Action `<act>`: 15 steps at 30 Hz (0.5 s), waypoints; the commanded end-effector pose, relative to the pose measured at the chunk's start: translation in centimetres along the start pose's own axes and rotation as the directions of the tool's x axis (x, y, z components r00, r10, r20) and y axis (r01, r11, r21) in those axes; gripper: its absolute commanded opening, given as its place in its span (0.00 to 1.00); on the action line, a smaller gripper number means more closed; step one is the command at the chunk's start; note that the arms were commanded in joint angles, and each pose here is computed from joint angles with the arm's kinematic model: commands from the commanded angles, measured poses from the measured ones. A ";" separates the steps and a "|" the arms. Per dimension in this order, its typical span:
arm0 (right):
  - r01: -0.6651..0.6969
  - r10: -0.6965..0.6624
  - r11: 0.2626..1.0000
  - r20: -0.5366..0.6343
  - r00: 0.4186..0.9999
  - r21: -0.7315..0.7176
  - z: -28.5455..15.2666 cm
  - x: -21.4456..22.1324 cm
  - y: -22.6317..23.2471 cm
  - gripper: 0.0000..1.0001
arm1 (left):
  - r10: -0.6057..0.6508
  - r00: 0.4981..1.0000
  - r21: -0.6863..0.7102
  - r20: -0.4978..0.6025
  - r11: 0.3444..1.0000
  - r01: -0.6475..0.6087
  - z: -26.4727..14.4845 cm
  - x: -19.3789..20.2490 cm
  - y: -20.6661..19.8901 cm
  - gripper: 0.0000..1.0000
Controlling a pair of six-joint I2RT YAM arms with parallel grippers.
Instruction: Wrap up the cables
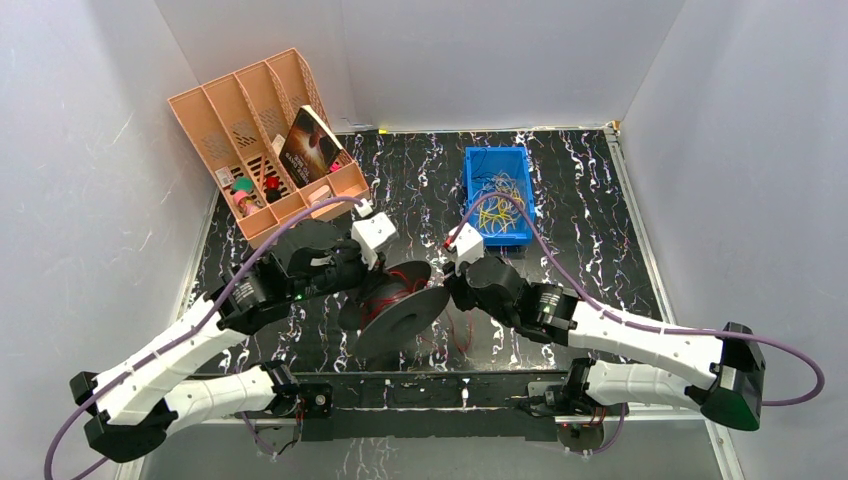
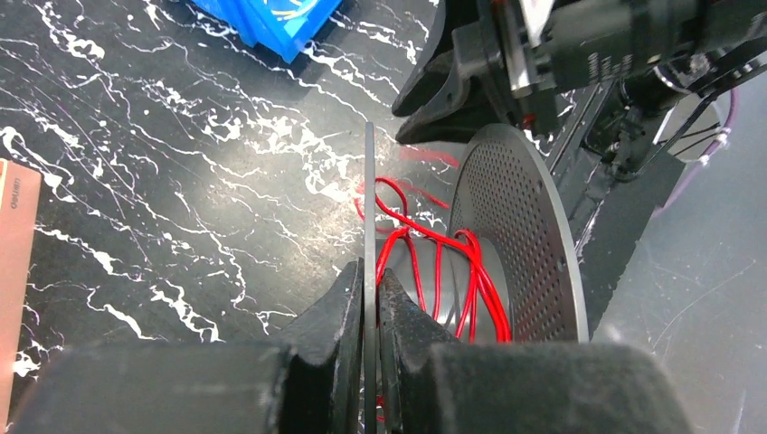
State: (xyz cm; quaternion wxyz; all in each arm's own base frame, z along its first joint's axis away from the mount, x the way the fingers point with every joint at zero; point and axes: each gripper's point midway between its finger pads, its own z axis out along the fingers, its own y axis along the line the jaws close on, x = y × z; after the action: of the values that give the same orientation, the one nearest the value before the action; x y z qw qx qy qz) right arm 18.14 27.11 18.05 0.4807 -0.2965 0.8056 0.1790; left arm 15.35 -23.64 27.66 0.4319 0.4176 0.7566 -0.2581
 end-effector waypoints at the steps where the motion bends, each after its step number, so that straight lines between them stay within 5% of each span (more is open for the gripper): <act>1: -0.122 0.126 0.990 0.061 0.990 -0.070 0.7 -1.0 1.0 0.32 | -0.026 0.987 -0.012 0.160 1.000 0.028 -3.0 -4.7 -0.1 0.00; 15: -0.309 0.311 0.941 -0.004 0.950 -0.140 0.5 2.9 1.4 0.51 | -0.027 0.974 -0.065 0.225 0.997 0.043 -4.5 -7.4 0.8 0.00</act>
State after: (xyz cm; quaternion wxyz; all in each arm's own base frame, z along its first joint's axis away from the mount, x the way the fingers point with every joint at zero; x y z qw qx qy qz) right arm 17.04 26.76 13.95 0.4324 -0.2383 0.8319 0.2534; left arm 15.64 -23.00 32.31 0.4775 0.3849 0.7425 -0.2693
